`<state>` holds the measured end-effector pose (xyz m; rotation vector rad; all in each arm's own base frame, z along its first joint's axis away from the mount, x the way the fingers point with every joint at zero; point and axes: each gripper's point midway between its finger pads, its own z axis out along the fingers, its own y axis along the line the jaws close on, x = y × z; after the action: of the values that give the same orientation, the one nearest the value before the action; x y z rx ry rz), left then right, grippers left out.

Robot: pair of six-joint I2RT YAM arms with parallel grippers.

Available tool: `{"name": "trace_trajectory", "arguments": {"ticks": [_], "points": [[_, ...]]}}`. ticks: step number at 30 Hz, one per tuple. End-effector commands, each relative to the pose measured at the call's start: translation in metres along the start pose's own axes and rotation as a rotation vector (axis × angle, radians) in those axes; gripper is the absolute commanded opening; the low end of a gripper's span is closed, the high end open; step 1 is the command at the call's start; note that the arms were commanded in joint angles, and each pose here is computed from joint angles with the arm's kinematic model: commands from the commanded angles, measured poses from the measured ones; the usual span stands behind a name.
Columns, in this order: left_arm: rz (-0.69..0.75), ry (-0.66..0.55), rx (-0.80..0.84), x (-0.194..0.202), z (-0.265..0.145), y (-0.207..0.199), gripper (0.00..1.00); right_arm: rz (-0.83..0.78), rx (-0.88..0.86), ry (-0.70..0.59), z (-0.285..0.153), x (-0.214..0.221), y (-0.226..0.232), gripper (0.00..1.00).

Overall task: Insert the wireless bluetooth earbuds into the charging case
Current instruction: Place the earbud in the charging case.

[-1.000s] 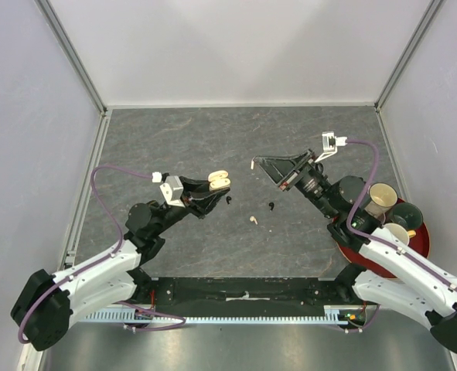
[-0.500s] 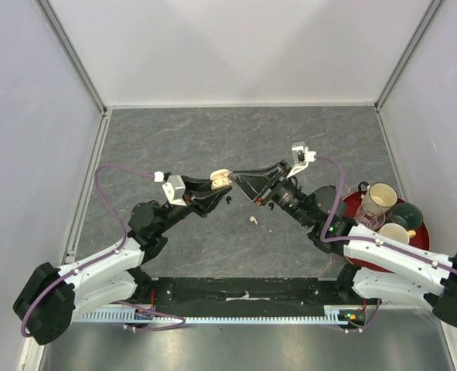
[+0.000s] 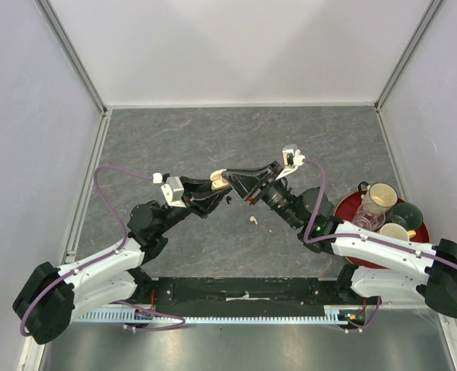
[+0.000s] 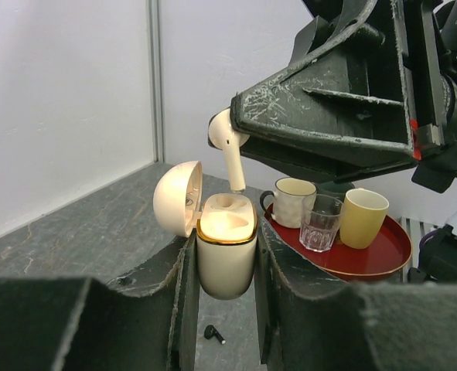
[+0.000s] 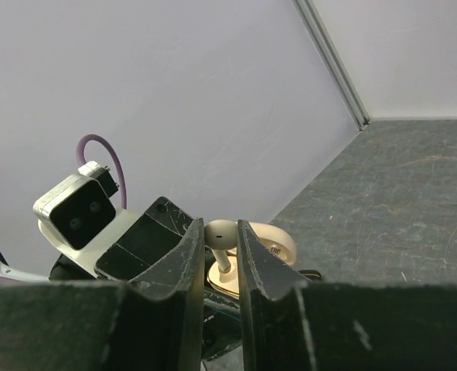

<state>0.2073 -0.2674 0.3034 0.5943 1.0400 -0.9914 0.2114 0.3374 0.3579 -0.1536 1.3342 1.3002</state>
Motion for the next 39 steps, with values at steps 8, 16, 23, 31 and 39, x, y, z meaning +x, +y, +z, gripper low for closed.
{"name": "trace_trajectory", "arguments": {"ticks": [8,16,23,31,39], "points": [[0.056,-0.112,0.000,-0.033,0.012,-0.001,0.02,-0.012,-0.009,-0.050,-0.001,-0.002,0.004,0.01],[0.053,-0.119,-0.009,-0.034,0.014,-0.001,0.02,-0.007,-0.002,-0.057,0.002,0.003,0.004,0.01],[0.052,-0.126,-0.010,-0.035,0.016,-0.002,0.02,0.008,-0.003,-0.060,0.000,0.007,0.004,0.00],[0.048,-0.128,-0.017,-0.034,0.018,-0.002,0.02,0.023,-0.017,-0.046,-0.001,0.013,0.008,0.00],[0.058,-0.171,-0.044,-0.044,0.016,0.001,0.02,0.017,0.023,0.000,-0.007,0.027,-0.001,0.01]]}}
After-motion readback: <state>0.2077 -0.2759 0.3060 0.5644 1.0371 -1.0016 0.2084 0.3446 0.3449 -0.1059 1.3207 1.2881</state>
